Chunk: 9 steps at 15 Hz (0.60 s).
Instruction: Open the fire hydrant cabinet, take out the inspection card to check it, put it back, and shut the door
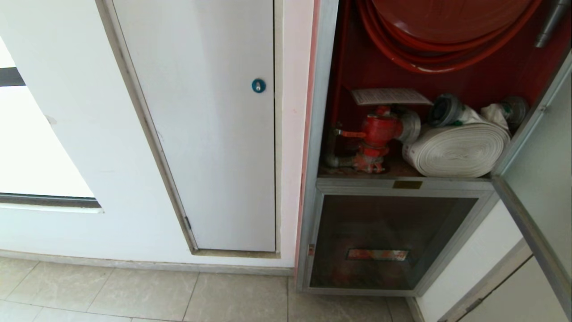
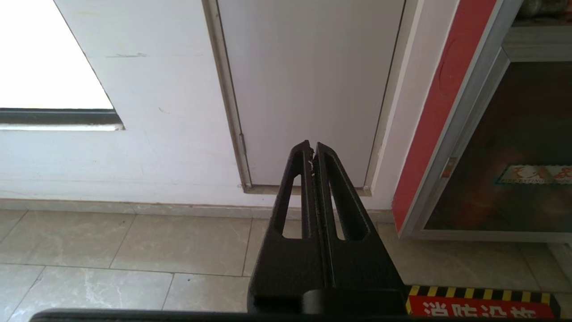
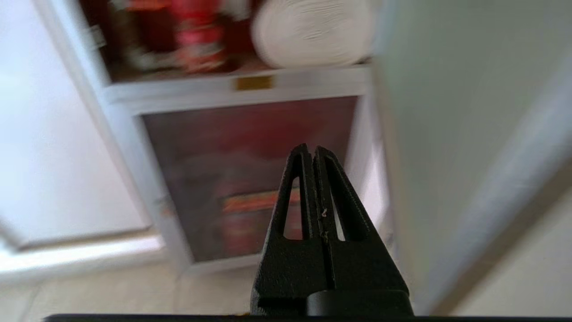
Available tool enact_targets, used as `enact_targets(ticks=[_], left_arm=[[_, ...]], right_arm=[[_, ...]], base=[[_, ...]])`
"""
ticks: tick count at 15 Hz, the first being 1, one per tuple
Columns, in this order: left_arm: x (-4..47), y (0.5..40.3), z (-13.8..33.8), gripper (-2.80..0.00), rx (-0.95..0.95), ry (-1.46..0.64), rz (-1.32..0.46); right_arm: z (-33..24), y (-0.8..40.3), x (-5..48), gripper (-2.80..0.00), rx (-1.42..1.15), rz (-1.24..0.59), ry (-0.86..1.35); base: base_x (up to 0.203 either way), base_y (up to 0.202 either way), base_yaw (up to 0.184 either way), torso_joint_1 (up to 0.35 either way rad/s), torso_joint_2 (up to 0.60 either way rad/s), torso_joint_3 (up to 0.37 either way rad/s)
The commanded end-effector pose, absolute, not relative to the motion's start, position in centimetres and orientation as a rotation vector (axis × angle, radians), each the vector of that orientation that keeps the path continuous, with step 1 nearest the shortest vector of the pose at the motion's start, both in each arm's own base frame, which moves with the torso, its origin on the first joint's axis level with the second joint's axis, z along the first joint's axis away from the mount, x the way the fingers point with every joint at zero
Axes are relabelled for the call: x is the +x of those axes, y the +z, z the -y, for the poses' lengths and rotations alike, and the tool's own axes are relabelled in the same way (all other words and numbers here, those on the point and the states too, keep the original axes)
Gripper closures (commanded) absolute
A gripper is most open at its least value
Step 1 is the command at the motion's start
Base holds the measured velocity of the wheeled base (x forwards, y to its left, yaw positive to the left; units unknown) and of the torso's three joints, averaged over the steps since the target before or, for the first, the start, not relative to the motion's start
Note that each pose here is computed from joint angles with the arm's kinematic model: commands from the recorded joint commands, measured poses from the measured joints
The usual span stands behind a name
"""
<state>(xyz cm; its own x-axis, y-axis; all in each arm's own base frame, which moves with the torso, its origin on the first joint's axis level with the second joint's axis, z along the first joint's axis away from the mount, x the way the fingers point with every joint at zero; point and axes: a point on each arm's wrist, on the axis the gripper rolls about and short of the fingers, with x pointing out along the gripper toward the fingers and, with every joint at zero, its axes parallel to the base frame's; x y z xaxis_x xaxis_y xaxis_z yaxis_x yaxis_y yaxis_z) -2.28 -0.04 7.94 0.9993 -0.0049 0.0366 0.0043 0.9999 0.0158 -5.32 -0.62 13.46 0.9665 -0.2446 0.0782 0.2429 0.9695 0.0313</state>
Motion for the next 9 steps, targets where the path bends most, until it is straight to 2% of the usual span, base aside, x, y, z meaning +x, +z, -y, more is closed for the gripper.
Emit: enact_targets(ticks=[1,9], left_arm=[[-2.2,7.6,0.0,0.0,0.016,-0.004,0.023],[-2.2,7.6,0.0,0.0,0.016,-0.004,0.023]], right_arm=[[0.7,14.0,-5.7,0.0,0.024,0.1,-0.295],[1.1,16.0,-7.7,0.0,0.035,0.135,-0.485]], base=[[0.0,0.0,0.0,0.0,0.0,0.0],[0.0,0.0,0.0,0.0,0.0,0.0]])
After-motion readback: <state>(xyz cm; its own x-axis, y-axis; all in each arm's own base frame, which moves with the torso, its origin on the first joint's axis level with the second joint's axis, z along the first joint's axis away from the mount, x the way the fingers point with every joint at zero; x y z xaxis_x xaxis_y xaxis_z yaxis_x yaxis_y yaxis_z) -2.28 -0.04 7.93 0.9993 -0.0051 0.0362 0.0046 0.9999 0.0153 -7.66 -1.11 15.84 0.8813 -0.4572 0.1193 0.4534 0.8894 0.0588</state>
